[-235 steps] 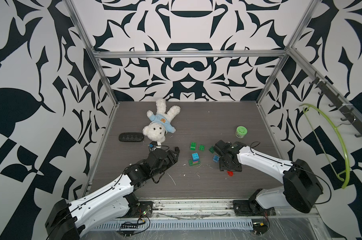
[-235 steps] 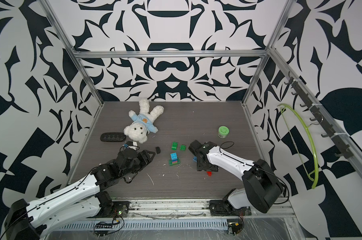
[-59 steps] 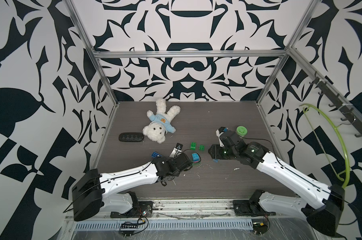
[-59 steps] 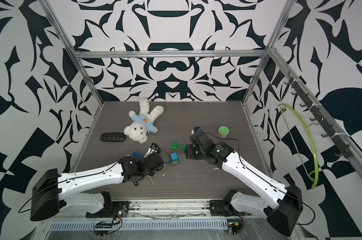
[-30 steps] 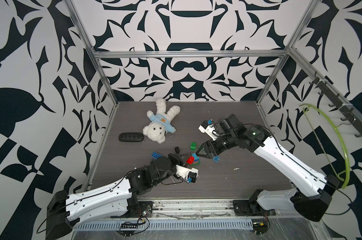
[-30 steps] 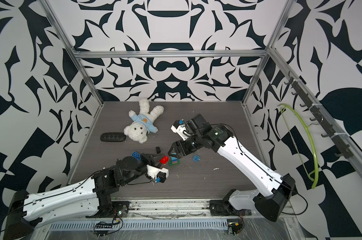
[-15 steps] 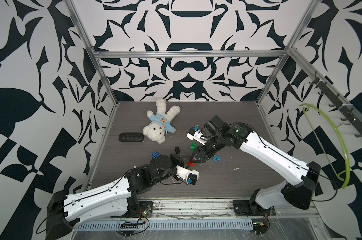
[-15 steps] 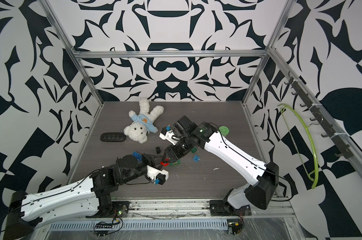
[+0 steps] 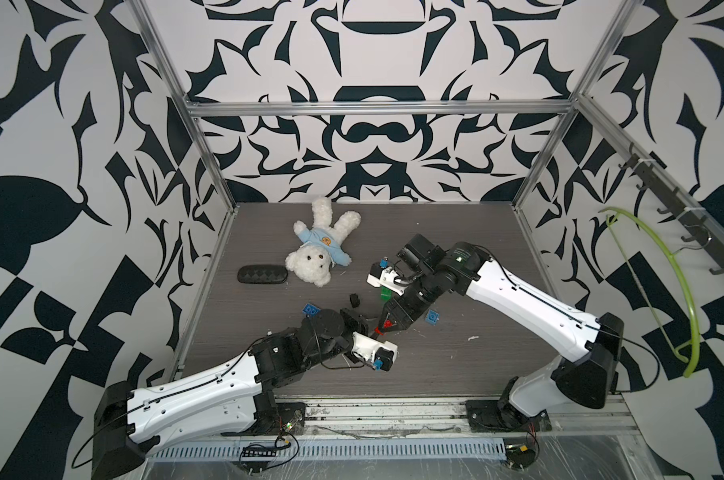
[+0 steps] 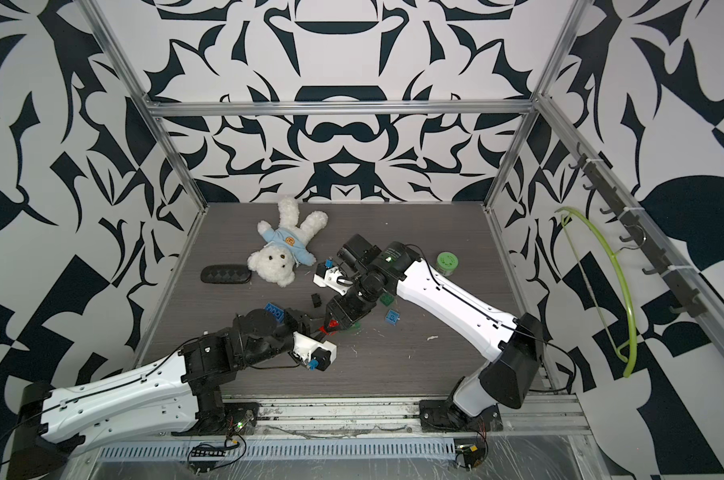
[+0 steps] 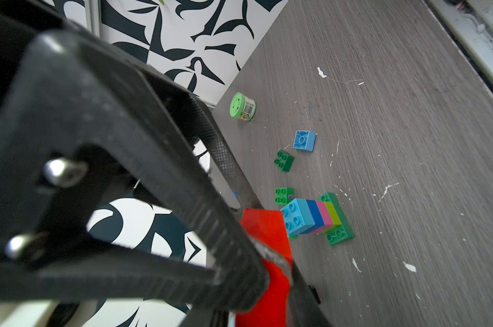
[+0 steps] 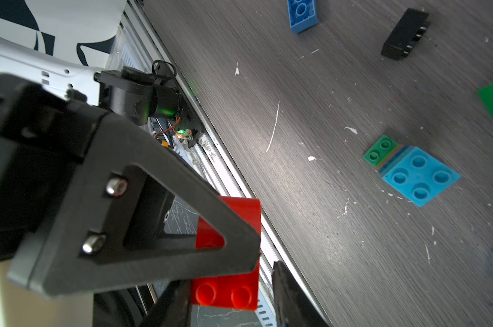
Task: Assemble the number 1 with lego
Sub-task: Pick up the lego brick from the center of the board, then assemble the lego brick with the lego brick.
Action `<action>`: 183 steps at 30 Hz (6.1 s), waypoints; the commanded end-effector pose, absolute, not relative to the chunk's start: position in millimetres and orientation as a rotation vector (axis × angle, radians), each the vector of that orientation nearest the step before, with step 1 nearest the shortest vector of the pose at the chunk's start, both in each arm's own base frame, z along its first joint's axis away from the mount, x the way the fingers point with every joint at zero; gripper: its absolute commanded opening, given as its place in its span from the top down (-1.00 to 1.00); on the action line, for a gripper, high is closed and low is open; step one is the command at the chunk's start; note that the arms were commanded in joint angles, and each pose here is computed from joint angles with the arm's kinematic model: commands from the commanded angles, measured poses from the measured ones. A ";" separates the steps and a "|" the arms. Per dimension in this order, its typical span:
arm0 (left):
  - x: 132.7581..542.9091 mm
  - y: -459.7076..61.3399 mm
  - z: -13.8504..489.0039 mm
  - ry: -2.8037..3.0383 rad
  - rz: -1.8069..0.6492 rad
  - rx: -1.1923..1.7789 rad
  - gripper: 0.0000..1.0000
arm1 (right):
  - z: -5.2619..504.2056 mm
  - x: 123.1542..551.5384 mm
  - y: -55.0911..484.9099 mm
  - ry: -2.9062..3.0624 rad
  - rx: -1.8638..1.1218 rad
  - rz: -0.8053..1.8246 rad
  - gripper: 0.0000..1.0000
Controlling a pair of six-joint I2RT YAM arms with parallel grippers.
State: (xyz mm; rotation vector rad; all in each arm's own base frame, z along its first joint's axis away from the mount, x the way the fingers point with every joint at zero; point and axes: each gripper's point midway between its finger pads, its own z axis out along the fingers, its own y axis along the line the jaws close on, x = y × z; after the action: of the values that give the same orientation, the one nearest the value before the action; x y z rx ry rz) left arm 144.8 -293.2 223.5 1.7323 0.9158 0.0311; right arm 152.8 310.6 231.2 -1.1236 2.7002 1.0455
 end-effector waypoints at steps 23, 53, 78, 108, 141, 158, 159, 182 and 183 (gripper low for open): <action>143.1 -298.3 245.5 0.965 -0.042 1.681 0.78 | 237.9 146.0 315.4 2.670 -1.187 1.086 0.50; 183.7 -201.6 283.4 1.861 -0.628 0.286 -1.00 | 237.3 218.1 297.0 1.905 -1.583 0.549 0.91; 165.3 -217.9 160.6 2.367 -1.352 -0.514 -0.99 | 190.7 224.9 284.6 1.655 -2.125 0.291 0.94; 210.6 -286.7 168.5 2.595 -1.739 -0.155 -0.93 | 159.6 244.0 284.5 1.731 -2.086 0.491 1.00; 223.5 -304.3 130.0 2.754 -1.745 -0.184 -0.72 | 131.0 240.3 280.2 1.769 -2.120 0.523 1.00; 224.3 -307.0 121.2 2.797 -1.747 -0.203 -0.58 | 115.6 240.8 275.1 1.783 -2.168 0.494 1.00; 224.1 -306.7 120.7 2.800 -1.747 -0.205 -0.58 | 115.2 240.9 275.5 1.781 -2.170 0.495 1.00; 212.8 -292.7 94.4 3.015 -1.527 -0.244 -0.48 | 92.4 232.4 266.8 1.849 -2.162 0.490 0.96; 212.7 -292.8 95.8 3.011 -1.529 -0.241 -0.50 | 97.0 234.4 270.1 1.846 -2.144 0.497 0.87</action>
State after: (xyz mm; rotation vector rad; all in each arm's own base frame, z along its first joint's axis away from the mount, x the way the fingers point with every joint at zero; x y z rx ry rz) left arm 214.6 -298.2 105.7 -0.2077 2.9527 -1.5950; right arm 241.8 280.3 120.0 -2.1060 1.7528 0.5084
